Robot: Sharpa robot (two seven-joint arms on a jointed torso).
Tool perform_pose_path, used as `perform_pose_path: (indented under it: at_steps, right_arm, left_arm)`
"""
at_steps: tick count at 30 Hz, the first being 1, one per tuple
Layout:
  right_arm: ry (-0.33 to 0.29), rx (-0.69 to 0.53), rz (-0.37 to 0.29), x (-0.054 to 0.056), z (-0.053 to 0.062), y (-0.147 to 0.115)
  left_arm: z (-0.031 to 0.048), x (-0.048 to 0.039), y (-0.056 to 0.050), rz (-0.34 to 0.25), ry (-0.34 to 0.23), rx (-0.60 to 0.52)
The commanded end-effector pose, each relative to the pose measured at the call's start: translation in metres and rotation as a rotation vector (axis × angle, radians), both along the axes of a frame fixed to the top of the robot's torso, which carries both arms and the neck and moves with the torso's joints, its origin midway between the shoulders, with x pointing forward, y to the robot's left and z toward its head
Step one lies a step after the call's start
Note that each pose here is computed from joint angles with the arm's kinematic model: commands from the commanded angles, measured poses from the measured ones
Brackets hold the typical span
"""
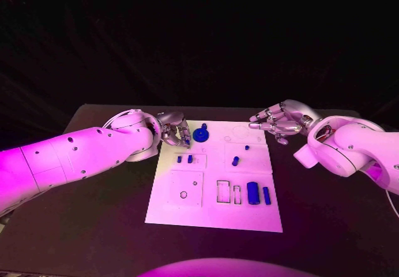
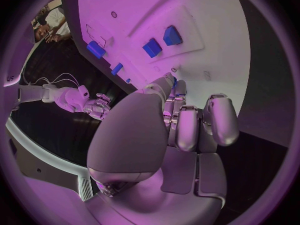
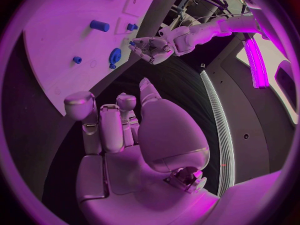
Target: Assemble the parts on the task board
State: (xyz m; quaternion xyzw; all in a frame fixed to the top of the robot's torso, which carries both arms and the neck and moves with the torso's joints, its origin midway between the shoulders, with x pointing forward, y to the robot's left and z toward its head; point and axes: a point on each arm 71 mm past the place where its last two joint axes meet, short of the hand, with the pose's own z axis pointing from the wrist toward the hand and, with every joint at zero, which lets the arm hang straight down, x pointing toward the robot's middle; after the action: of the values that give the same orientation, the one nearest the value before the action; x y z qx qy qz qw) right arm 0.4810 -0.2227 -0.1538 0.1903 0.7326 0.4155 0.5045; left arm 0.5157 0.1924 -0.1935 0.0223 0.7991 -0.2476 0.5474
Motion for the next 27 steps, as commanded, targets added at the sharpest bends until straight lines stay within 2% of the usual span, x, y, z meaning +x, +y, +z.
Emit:
perform_pose_path:
  at_steps: [1, 27]
  right_arm:
    - [0.0, -0.001, 0.017, -0.0007, -0.0006, 0.002]
    - [0.012, -0.005, 0.023, -0.0008, -0.0021, 0.003]
  left_arm:
    - [-0.0022, -0.0007, -0.0025, -0.017, 0.015, 0.019]
    - [-0.0084, -0.0003, -0.0019, -0.011, 0.052, 0.079]
